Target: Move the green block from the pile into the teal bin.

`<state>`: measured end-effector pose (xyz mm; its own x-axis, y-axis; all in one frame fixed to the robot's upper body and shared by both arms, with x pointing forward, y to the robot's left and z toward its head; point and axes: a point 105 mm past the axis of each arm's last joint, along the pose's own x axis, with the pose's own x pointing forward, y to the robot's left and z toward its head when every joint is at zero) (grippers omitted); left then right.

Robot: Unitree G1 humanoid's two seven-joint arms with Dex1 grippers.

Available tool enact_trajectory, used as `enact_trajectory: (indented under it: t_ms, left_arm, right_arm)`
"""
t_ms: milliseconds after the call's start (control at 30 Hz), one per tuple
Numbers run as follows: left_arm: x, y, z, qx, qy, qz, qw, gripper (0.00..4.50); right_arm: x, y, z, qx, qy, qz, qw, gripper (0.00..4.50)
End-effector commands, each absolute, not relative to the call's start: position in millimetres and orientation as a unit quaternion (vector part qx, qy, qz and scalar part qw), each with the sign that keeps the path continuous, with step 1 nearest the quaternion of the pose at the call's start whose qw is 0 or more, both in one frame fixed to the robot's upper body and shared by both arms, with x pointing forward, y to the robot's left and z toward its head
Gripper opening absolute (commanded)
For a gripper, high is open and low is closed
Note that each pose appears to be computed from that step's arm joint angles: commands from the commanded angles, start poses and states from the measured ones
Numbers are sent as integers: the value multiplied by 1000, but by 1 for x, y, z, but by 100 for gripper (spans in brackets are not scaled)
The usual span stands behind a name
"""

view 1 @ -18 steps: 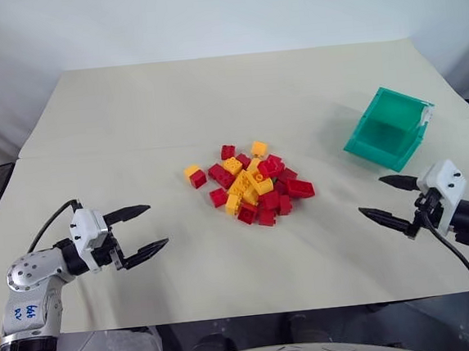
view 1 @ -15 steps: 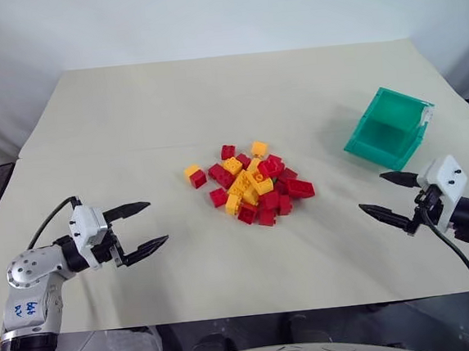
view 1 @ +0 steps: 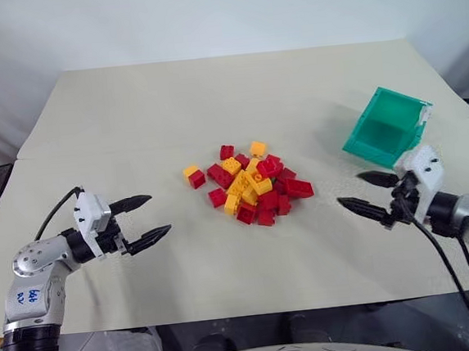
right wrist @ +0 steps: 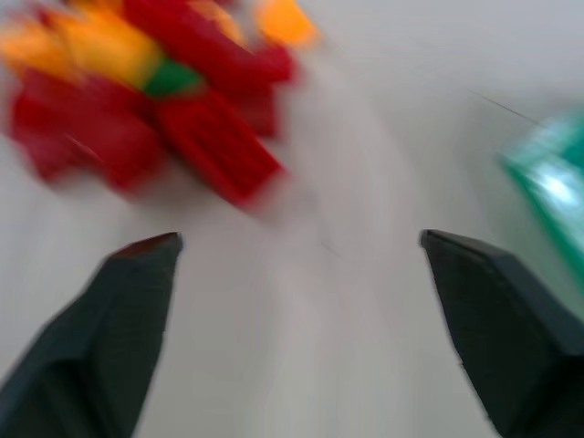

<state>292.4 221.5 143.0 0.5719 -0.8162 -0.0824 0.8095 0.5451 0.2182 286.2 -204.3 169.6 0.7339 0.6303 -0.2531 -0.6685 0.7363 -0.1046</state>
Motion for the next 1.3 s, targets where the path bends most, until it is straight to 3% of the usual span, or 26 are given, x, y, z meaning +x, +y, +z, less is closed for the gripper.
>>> enact_trajectory:
  t_ms: [33, 333, 600, 800, 1033, 1300]
  left_arm:
    - [294, 216, 154, 120, -33, -474, 872, 450]
    - [295, 203, 160, 108, -62, -508, 852, 450]
    - [292, 195, 155, 100, -76, -504, 855, 450]
    - [288, 187, 151, 90, -81, -501, 857, 450]
    - [288, 187, 150, 89, -85, -492, 862, 450]
    - [290, 182, 149, 82, -88, -493, 862, 450]
  right_arm:
    - [283, -156, 191, -63, 64, 390, 916, 291]
    - [294, -65, 187, -2, 47, 443, 895, 2]
    - [326, -25, 165, -5, 46, 439, 897, 2]
    - [358, -28, 154, -30, 40, 403, 914, 2]
    - [387, -84, 168, -39, 16, 313, 949, 2]
    - [381, -138, 175, -54, 8, 268, 962, 2]
